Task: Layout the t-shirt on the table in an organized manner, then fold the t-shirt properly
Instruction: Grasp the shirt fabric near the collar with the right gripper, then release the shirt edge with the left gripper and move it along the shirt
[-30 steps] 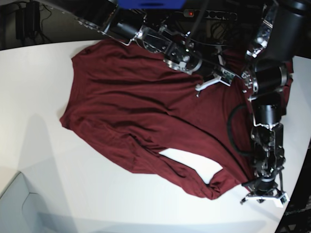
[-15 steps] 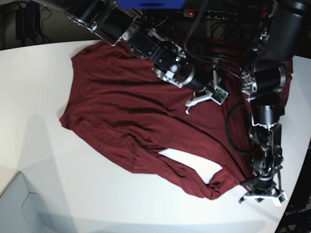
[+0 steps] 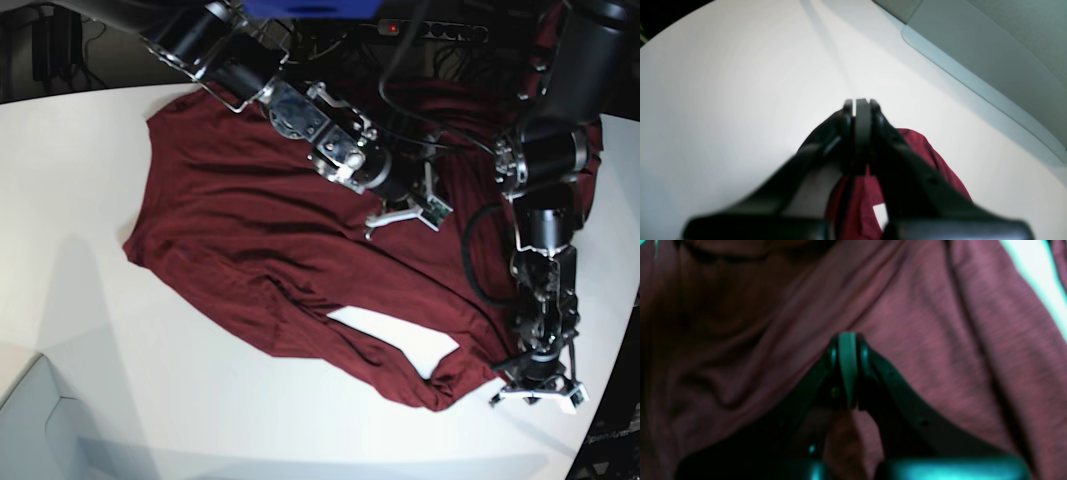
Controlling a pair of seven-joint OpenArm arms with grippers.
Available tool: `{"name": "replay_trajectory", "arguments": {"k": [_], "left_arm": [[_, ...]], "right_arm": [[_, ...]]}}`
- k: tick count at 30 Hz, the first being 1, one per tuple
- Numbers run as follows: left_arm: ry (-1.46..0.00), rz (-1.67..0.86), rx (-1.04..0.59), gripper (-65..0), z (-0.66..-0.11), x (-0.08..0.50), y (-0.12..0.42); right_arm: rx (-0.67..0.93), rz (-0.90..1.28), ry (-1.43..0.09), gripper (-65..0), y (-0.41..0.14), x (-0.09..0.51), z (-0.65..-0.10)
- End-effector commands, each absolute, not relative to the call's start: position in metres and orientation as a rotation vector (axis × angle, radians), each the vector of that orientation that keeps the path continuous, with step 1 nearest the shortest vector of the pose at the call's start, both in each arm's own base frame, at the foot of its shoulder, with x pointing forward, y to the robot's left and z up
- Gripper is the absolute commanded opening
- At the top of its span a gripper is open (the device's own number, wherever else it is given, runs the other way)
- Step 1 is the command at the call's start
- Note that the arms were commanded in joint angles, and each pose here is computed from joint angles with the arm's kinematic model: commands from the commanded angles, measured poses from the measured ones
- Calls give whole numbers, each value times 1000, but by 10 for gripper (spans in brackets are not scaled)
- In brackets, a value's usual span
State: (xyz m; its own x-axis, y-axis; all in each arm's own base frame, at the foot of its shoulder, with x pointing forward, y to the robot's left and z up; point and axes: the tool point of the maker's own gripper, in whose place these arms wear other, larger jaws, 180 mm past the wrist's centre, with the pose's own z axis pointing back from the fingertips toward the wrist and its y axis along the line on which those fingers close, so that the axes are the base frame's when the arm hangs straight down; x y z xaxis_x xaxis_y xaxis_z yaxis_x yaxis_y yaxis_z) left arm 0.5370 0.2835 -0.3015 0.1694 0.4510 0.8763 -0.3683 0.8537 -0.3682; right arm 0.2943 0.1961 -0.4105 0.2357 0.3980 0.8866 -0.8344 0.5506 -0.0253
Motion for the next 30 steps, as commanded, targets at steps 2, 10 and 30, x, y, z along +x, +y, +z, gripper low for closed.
{"name": "replay_trajectory", "arguments": {"k": [2, 10, 30], "left_arm": [[-1338, 577, -82, -645, -275, 550, 287], [-1292, 592, -70, -645, -293, 544, 293], [-1368, 596, -14, -359, -262, 539, 330]], "right_arm": [[546, 891, -1065, -650, 205, 302, -396], [567, 914, -1009, -650, 209, 275, -415], [557, 714, -1230, -650, 172, 328, -338]]}}
